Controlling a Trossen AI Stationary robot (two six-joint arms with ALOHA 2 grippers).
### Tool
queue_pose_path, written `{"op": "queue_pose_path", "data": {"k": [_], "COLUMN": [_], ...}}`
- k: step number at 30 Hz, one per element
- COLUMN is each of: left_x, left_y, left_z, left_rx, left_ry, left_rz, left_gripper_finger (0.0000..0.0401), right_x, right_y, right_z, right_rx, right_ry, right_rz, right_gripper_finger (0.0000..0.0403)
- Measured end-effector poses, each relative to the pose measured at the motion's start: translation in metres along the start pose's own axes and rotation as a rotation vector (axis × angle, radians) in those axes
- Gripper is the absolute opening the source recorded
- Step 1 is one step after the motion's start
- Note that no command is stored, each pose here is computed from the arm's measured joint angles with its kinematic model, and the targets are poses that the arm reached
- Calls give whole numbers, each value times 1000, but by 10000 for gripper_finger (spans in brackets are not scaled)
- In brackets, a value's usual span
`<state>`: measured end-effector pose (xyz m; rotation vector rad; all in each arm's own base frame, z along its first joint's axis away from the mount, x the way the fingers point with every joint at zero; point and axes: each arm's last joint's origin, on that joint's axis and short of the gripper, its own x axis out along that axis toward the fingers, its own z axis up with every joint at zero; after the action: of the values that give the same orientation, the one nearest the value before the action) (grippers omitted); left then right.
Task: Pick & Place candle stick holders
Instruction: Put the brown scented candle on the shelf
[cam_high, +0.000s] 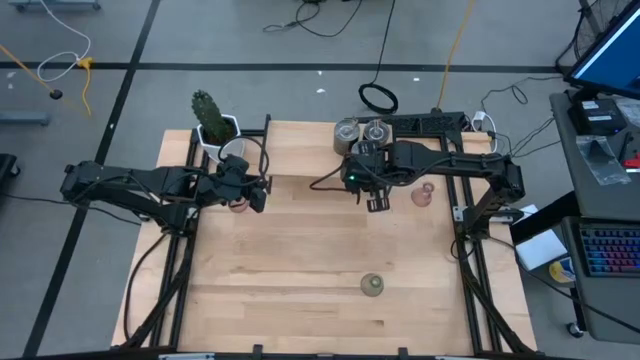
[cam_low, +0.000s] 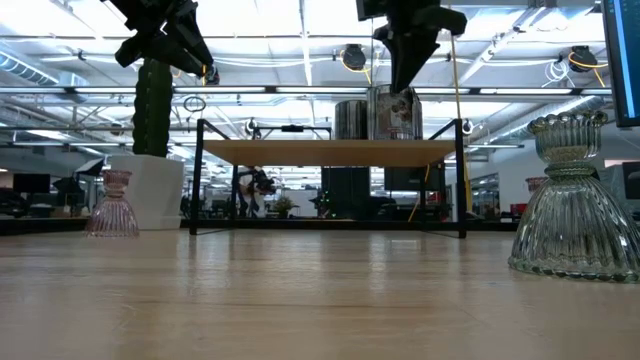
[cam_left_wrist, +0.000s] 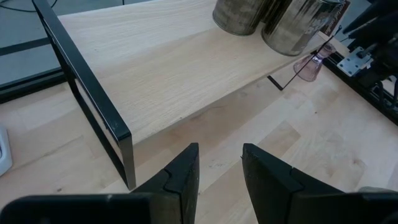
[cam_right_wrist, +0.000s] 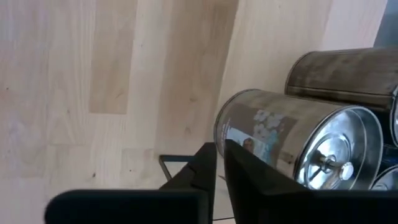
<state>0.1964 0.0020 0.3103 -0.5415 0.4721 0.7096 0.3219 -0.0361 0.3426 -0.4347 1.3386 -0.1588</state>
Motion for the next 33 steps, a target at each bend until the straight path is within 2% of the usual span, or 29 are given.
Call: {"op": "queue_pose_path", "data": {"k": [33], "left_x": [0], "left_y": [0], "left_z": [0], "left_rx": [0], "left_ry": [0], "left_rz": [0], "left_gripper_finger": [122], "right_x": [10], "right_y": [-29], "right_z": [-7], "right_rx": [32], "right_ry": [-3], "right_rz": [-36], "right_gripper_finger": [1]}}
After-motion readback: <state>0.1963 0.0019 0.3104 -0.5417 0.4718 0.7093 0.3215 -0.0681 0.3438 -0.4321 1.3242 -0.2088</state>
